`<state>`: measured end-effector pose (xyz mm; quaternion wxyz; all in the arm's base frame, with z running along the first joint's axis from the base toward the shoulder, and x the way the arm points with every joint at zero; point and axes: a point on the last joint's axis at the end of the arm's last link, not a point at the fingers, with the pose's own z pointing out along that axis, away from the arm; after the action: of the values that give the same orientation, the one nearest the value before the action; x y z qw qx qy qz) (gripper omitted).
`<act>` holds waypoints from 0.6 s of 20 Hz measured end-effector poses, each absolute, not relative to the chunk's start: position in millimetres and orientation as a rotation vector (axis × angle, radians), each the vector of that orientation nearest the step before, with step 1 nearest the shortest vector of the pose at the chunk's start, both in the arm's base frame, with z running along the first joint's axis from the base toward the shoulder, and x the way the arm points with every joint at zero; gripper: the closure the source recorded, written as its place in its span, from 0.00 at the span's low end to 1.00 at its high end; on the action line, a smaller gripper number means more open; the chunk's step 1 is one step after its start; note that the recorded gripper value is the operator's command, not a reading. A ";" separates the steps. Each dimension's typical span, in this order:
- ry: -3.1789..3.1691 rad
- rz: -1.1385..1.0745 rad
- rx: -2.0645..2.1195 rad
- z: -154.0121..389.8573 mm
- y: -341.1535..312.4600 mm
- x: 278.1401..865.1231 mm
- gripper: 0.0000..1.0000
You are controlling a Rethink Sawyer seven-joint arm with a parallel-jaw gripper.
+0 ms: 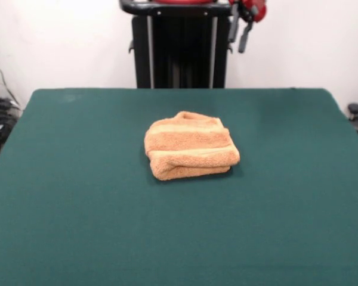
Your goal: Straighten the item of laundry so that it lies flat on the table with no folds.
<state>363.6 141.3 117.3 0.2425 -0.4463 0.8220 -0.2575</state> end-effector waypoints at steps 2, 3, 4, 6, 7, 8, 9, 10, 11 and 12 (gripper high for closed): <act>2.226 -0.696 -1.208 122.5 145.3 372.4 0.00; 2.220 -0.695 -1.206 123.6 146.2 374.8 0.00; 2.210 -0.693 -1.200 125.7 147.6 379.8 0.00; 2.193 -0.690 -1.191 129.0 149.6 389.9 0.00; 2.189 -0.690 -1.191 129.1 150.0 392.2 0.00; 2.187 -0.691 -1.191 129.2 150.3 393.4 0.00; 2.182 -0.692 -1.192 129.0 150.6 396.7 0.00; 2.179 -0.692 -1.194 128.6 150.9 398.7 0.00; 2.176 -0.694 -1.195 128.1 151.0 401.2 0.00; 2.174 -0.696 -1.197 127.0 150.7 403.9 0.00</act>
<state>403.9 150.7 127.0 0.2784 -0.4460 0.8101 -0.2594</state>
